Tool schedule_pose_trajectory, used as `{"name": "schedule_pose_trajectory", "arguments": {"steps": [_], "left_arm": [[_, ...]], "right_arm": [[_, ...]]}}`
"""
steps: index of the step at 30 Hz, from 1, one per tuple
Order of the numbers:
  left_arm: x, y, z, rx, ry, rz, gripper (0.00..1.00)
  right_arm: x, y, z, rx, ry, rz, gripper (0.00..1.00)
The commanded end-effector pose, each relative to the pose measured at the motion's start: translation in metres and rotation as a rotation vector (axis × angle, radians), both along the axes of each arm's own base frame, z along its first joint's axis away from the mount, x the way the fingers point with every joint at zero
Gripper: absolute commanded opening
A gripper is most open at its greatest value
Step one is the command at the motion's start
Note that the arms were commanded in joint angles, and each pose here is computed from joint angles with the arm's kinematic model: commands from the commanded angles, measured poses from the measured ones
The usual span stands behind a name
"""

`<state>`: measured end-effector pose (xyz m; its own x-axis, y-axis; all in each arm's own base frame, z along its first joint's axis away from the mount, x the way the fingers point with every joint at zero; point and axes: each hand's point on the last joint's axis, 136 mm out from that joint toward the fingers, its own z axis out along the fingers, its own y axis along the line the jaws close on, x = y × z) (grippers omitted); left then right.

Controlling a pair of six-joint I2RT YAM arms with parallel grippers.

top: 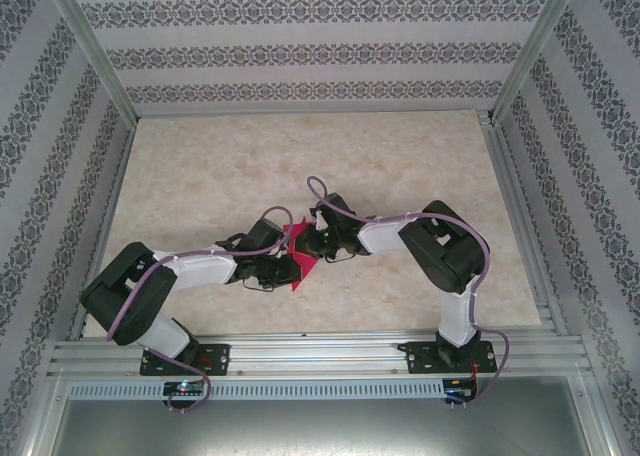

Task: Fold a paper plane with a square sheet of paper (pick it up from the middle)
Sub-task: Fourth fold the wing at the center of the table.

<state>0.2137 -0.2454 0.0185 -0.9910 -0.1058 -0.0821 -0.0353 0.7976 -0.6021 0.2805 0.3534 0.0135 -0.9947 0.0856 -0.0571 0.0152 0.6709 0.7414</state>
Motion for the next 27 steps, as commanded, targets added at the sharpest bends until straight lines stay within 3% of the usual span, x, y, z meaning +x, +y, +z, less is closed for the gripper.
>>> {"name": "schedule_pose_trajectory", "arguments": {"steps": [1, 15, 27], "left_arm": [[-0.038, 0.013, -0.016, 0.055, 0.099, -0.08, 0.17], [-0.071, 0.037, -0.029, 0.15, 0.196, -0.121, 0.17], [-0.078, 0.032, -0.001, 0.089, 0.141, -0.171, 0.17]], "right_arm": [[-0.043, -0.045, -0.077, -0.268, 0.161, -0.001, 0.1], [-0.044, -0.046, -0.078, -0.275, 0.168, -0.001, 0.1], [-0.046, -0.048, -0.082, -0.294, 0.173, -0.016, 0.1]]}}
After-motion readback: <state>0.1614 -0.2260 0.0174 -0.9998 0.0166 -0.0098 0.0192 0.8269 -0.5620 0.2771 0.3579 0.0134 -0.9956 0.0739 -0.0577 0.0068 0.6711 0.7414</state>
